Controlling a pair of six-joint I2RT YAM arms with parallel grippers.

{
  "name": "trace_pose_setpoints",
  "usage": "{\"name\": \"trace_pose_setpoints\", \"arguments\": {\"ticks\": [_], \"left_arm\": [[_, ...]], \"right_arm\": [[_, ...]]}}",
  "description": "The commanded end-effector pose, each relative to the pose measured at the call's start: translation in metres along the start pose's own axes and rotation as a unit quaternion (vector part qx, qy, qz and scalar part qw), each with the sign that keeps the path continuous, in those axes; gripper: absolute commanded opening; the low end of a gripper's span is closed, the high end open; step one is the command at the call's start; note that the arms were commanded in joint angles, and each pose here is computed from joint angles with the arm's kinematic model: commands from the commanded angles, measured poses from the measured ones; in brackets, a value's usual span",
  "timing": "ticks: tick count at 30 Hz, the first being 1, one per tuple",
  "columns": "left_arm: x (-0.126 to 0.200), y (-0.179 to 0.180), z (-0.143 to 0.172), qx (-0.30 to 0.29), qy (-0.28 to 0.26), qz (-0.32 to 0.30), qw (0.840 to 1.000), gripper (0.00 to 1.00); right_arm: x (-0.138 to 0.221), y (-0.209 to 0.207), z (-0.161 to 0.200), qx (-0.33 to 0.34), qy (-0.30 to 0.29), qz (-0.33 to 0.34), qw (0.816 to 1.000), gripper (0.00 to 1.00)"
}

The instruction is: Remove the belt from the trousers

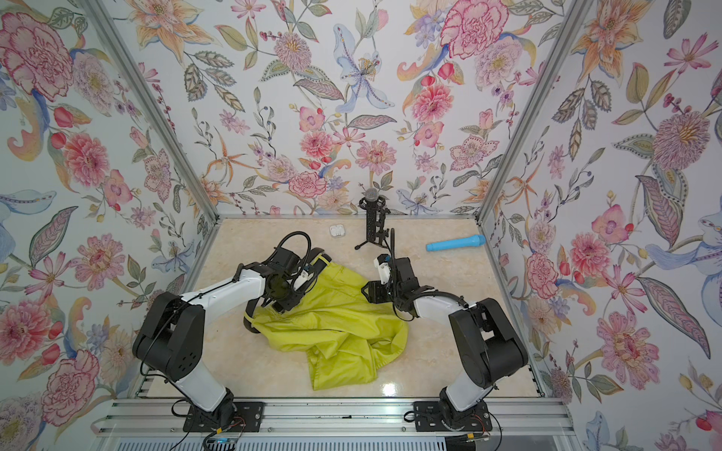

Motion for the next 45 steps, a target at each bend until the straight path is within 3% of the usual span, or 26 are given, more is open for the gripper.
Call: {"name": "trace_pose_setpoints", "arguments": {"ticks": [1, 5, 12, 15, 18, 21, 23, 24, 27, 28, 30, 34, 40, 45], "left_arm": [[0.048, 0.004, -0.034, -0.033, -0.067, -0.006, 0.997, 0.06], [0.086, -0.001, -0.069, -0.059, -0.137, 0.007, 0.989, 0.00], [0.141, -0.022, -0.107, -0.101, -0.247, 0.047, 0.963, 0.00], [0.172, -0.028, -0.110, -0.115, -0.293, 0.056, 0.948, 0.00], [0.191, -0.033, -0.110, -0.123, -0.319, 0.059, 0.938, 0.00], [0.208, -0.038, -0.107, -0.132, -0.341, 0.065, 0.929, 0.00], [0.217, -0.039, -0.104, -0.134, -0.352, 0.066, 0.924, 0.00], [0.222, -0.040, -0.102, -0.137, -0.356, 0.065, 0.922, 0.00], [0.230, -0.041, -0.095, -0.136, -0.363, 0.059, 0.920, 0.00], [0.231, -0.040, -0.091, -0.134, -0.363, 0.054, 0.920, 0.00], [0.227, -0.040, -0.083, -0.129, -0.355, 0.039, 0.925, 0.00], [0.207, -0.040, -0.062, -0.120, -0.328, 0.015, 0.937, 0.00], [0.164, -0.056, -0.024, -0.142, -0.306, 0.013, 0.941, 0.00], [0.144, -0.060, -0.010, -0.150, -0.337, -0.023, 0.929, 0.26]], "right_arm": [[0.027, 0.045, -0.023, 0.107, -0.067, -0.035, 0.991, 0.65], [0.037, 0.088, -0.019, 0.216, -0.089, -0.054, 0.971, 0.73], [0.021, 0.109, -0.027, 0.241, -0.110, -0.078, 0.961, 0.83], [0.013, 0.125, -0.041, 0.251, -0.125, -0.096, 0.955, 0.84], [0.000, 0.145, -0.048, 0.267, -0.115, -0.101, 0.952, 0.92], [-0.014, 0.157, -0.052, 0.271, -0.106, -0.090, 0.953, 0.91], [-0.020, 0.155, -0.057, 0.252, -0.112, -0.077, 0.958, 0.83], [-0.023, 0.151, -0.059, 0.236, -0.119, -0.064, 0.962, 0.72], [-0.019, 0.129, -0.070, 0.173, -0.154, -0.018, 0.973, 0.27], [-0.014, 0.118, -0.074, 0.147, -0.170, -0.010, 0.974, 0.17], [-0.002, 0.098, -0.080, 0.091, -0.196, -0.014, 0.976, 0.07], [0.021, 0.051, -0.091, 0.005, -0.231, 0.004, 0.973, 0.04], [0.043, 0.033, -0.097, -0.006, -0.244, -0.008, 0.970, 0.09], [0.054, 0.065, -0.098, 0.078, -0.231, -0.082, 0.966, 0.08]]}}
Point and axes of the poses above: each gripper's point midway between its finger pads, its own x axis back along the fingers, its own y axis along the line the jaws close on, z = x × y, the point moved 6 cm from there along x, back along the fingers, and after that the axes turned 8 degrees about -x, right-handed, at the moved point
